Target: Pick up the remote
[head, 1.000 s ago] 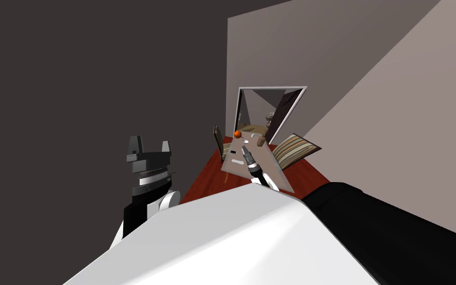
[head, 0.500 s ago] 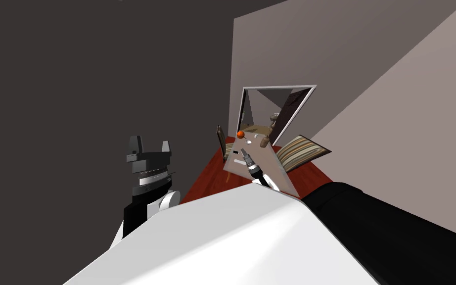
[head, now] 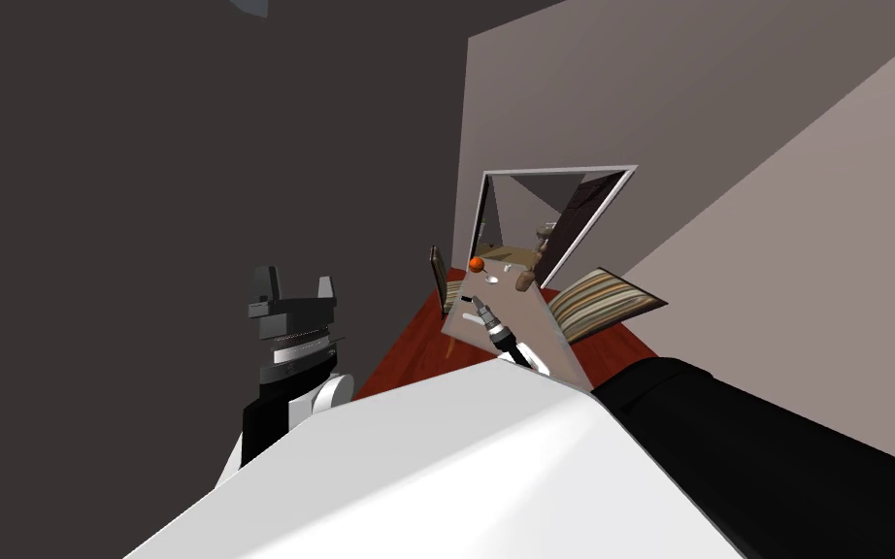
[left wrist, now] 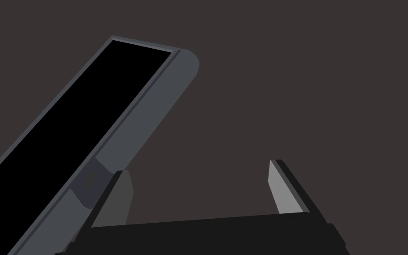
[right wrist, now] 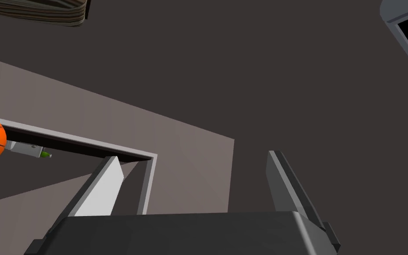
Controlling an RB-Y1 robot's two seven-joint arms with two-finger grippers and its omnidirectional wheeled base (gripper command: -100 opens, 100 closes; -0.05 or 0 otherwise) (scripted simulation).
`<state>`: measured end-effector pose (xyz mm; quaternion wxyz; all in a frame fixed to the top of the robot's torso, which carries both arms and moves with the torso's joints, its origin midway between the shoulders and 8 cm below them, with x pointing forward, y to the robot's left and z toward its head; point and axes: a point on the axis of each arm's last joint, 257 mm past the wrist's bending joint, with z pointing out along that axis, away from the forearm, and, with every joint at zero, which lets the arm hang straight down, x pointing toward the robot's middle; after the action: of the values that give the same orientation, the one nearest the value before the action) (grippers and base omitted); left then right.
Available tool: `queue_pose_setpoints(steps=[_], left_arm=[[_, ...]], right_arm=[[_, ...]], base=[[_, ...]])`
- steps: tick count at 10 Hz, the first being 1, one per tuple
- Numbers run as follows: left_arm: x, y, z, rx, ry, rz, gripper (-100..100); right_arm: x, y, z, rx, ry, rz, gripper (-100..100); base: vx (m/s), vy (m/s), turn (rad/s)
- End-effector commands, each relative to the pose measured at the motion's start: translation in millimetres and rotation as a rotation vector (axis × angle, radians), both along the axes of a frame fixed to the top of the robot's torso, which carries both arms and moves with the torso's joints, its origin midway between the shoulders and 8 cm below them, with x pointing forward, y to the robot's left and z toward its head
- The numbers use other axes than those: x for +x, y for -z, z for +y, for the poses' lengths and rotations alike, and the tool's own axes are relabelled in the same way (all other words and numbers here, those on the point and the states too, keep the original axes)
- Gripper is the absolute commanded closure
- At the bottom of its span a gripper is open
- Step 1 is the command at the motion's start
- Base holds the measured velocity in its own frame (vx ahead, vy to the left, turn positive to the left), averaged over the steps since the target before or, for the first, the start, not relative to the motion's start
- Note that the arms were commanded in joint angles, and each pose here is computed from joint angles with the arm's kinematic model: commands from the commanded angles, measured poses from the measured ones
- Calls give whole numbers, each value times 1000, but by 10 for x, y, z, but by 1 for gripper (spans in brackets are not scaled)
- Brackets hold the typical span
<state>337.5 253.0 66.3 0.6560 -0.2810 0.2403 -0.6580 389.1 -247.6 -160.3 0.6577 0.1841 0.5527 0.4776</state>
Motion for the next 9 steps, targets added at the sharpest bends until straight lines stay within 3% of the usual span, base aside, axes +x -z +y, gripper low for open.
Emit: queue_pose_setpoints(steps=[1, 2, 9], left_arm=[[0, 0, 0, 0, 0, 0, 0], [0, 0, 0, 0, 0, 0, 0], [0, 0, 0, 0, 0, 0, 0]], right_arm=[[-6, 17, -5, -4, 0, 4, -100], [-6, 167, -36, -33, -1, 34, -100], [-6, 167, -36, -33, -1, 34, -100]], base=[[-5, 6, 17], [-15, 17, 52], [5, -1, 20]])
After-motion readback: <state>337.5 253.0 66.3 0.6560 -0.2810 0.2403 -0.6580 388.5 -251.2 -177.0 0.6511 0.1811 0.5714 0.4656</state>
